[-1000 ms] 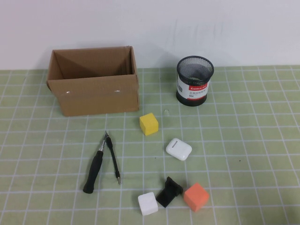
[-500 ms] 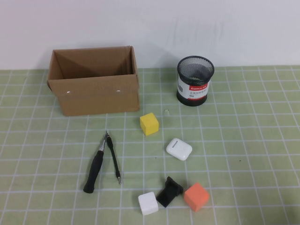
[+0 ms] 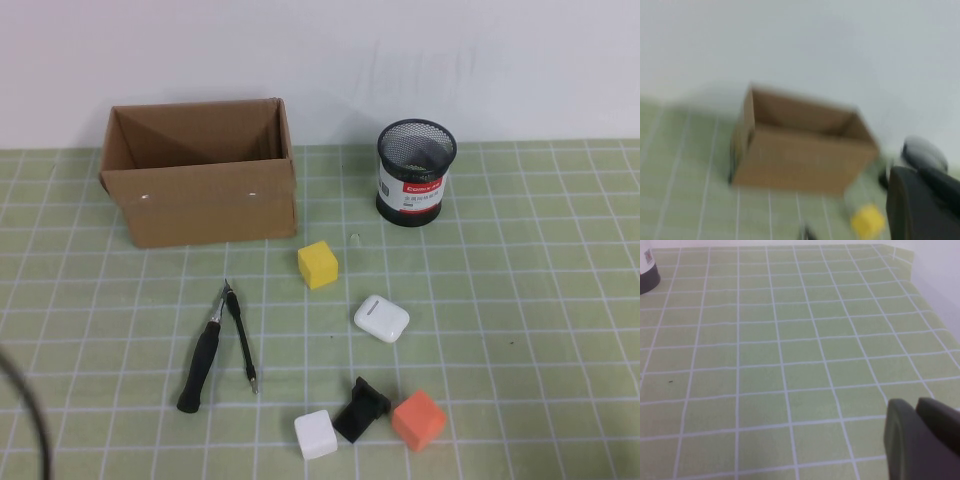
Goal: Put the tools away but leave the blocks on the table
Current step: Pick up the black Screwdriver from the table
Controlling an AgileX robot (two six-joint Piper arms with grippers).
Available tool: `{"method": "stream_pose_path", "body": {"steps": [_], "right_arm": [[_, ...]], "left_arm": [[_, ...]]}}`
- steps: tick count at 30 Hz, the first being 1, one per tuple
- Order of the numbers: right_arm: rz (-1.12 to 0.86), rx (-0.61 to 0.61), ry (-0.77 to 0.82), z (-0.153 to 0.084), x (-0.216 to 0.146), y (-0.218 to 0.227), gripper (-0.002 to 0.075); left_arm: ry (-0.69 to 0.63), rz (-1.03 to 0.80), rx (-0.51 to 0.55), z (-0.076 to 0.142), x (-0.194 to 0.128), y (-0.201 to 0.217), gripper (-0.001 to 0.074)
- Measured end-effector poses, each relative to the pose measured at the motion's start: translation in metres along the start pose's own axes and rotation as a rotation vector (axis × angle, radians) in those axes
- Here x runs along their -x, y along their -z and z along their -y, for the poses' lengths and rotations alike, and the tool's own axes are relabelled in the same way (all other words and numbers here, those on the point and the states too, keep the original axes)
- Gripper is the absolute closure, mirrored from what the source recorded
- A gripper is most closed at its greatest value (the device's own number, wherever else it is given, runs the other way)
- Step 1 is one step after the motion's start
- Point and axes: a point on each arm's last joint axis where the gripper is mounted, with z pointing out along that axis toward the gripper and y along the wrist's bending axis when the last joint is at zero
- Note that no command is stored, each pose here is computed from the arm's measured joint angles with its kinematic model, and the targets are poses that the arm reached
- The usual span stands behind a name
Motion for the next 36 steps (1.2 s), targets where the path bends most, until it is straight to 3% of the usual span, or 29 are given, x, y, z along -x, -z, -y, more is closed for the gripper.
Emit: {"method": "stream_pose_path", "body": {"steps": [8,15,26,36], "right_arm": [[0.000,-0.001,0.003,0.000,0.000,0.000,0.0729],[0.000,-0.001,0.003,0.000,0.000,0.000,0.0729],[0.000,-0.001,0.005,0.000,0.000,0.000,0.0729],[0.000,-0.001,0.005,0.000,0.000,0.000,0.0729]], "left_arm": [[-0.010,-0.451,0.019,0.004,-0.002,-0.047,0.0730],[0.002,-0.772,0.043,-0.003,-0.019,-0.091,0.0569],[0.025,-0.961,0.076,-0.014,-0.042,-0.149,0.0532],[-0.145,-1.001,0.025,0.010,-0.054,-0.197,0.0525]]}}
